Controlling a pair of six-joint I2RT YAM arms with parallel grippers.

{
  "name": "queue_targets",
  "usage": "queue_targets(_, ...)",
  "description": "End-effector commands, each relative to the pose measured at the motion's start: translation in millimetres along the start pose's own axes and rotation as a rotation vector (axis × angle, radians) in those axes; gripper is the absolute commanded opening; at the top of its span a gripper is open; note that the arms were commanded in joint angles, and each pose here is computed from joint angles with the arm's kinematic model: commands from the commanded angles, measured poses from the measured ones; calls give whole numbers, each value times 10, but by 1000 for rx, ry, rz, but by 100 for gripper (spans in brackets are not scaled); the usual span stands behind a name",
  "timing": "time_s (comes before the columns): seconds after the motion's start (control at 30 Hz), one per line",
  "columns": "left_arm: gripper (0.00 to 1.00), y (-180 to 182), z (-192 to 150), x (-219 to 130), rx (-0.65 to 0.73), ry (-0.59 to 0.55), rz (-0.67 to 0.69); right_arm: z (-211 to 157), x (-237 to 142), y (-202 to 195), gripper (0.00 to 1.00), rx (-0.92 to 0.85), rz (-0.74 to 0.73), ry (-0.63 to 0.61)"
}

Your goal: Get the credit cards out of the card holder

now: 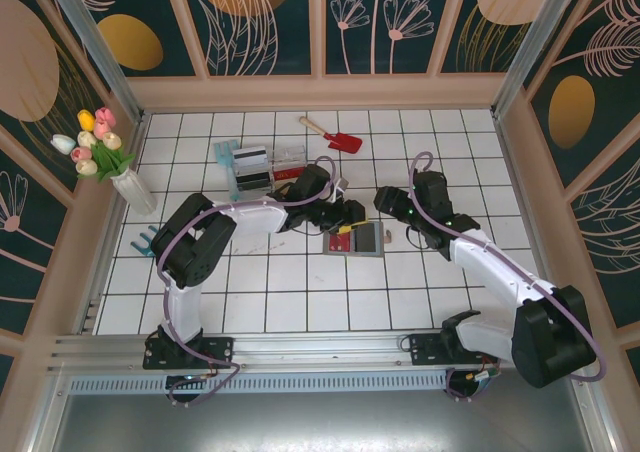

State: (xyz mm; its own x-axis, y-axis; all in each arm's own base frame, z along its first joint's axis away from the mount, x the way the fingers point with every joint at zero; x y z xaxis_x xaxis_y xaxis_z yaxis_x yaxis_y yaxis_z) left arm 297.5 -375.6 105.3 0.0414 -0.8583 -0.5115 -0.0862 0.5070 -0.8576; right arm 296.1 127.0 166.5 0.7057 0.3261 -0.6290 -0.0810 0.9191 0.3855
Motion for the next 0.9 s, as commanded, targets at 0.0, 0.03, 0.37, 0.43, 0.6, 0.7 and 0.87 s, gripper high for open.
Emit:
queue_targets(0.0, 50, -92, 52, 32, 17, -6, -28, -53, 20, -44, 76, 25, -9, 23)
queue_targets(0.03, 50, -91, 65, 22, 19, -18, -20, -56, 22, -44, 76, 25, -7, 28)
queue_targets(0.37, 34, 231, 145, -121, -44, -178, 150, -352, 199, -26, 48, 122, 19, 215)
queue_targets(0.43, 32, 271, 133, -118, -56, -178, 154, -438, 233, -57, 40, 159, 8, 244)
queue_targets(0.6, 30, 321, 101, -91, -71, -163, 154, -647, 331, -100, 27, 190, -29, 320)
queue_targets(0.7, 30, 295, 80, -42, -64, -123, 129, -707, 375, -108, 23, 188, -41, 340)
queue_targets(0.87, 29, 270, 62, 35, -54, -79, 115, -746, 438, -52, 16, 172, -38, 352)
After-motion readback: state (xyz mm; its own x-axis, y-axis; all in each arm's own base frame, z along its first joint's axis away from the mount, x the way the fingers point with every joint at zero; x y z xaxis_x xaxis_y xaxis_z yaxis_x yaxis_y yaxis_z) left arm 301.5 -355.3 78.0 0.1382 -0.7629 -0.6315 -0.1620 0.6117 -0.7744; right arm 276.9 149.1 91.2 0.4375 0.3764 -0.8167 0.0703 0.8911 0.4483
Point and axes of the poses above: each hand's point on the last joint's axis, 136 mm out from that joint toward the fingers, its own x axis out along the fingers, its own y axis along the line the jaws close on, z = x × y, the point moved 4 cm from there along -x, back along the fingers, and after that the axes turned 8 degrees about -x, right-handed, at the moved point
